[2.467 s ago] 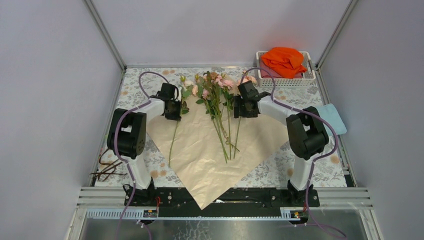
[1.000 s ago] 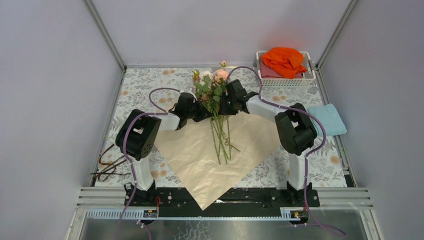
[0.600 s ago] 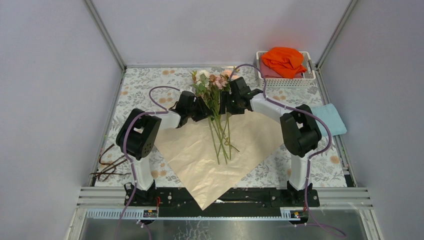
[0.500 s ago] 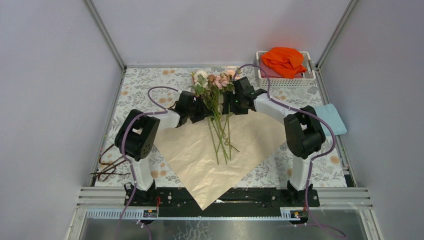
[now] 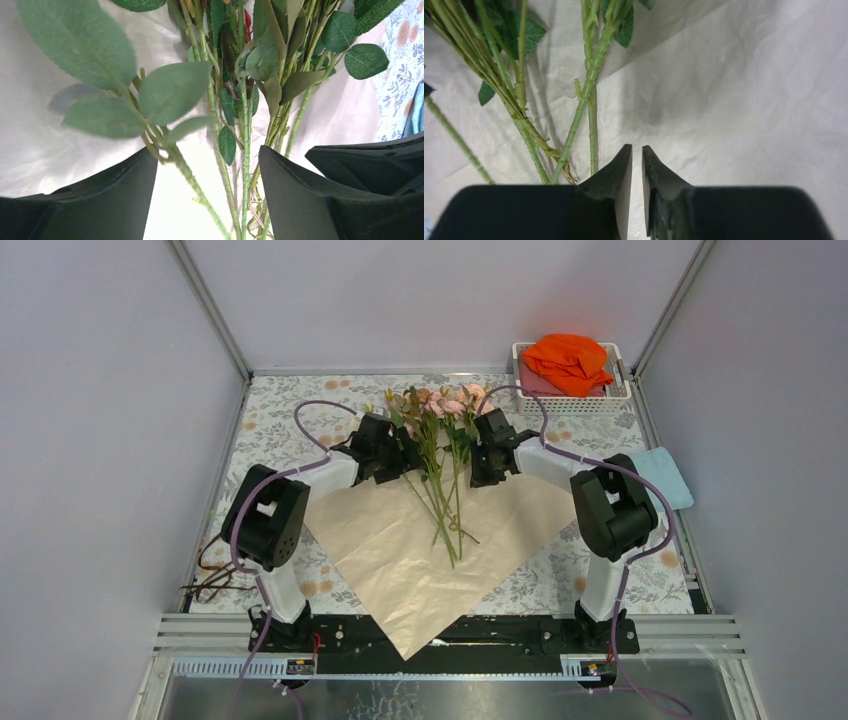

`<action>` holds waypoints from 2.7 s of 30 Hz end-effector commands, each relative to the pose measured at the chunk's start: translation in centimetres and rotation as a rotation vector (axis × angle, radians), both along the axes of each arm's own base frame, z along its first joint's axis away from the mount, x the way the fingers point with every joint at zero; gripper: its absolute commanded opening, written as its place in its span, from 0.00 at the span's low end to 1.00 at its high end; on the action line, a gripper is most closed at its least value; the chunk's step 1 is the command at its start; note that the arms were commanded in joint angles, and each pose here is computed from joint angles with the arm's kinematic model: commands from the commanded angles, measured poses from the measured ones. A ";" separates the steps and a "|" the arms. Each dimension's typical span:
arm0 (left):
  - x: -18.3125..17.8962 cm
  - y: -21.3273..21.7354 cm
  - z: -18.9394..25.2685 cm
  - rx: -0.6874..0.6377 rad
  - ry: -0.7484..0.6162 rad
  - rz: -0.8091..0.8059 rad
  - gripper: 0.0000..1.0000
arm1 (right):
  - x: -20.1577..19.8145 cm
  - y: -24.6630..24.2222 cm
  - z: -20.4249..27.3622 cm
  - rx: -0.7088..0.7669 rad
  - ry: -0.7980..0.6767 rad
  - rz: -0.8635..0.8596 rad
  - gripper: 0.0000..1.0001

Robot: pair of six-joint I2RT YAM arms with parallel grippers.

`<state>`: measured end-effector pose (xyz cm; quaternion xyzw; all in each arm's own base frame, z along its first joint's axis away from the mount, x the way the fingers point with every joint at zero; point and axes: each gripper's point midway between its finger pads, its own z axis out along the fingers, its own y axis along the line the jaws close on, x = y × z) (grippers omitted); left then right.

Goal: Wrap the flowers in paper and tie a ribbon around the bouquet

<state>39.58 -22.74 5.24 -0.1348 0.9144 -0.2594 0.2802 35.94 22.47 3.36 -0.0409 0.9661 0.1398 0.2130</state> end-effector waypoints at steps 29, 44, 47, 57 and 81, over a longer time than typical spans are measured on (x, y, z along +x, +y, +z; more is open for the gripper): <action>-4.2 6.9 6.2 0.245 -0.191 -0.661 0.76 | -1.0 5.1 3.7 -0.079 -0.157 0.388 0.03; -17.0 10.9 4.8 0.427 -0.320 -1.313 0.91 | -22.8 8.9 9.4 0.057 -0.537 1.486 0.63; -17.8 10.2 5.0 0.363 -0.326 -1.299 0.92 | -27.7 8.7 6.6 0.092 -0.623 1.871 0.69; -19.2 9.7 4.0 0.303 -0.306 -1.258 0.96 | -30.4 11.4 0.9 -0.019 -0.764 2.071 0.68; -18.8 9.3 4.3 0.277 -0.302 -1.235 0.97 | -26.1 12.6 1.4 -0.026 -0.772 1.776 0.14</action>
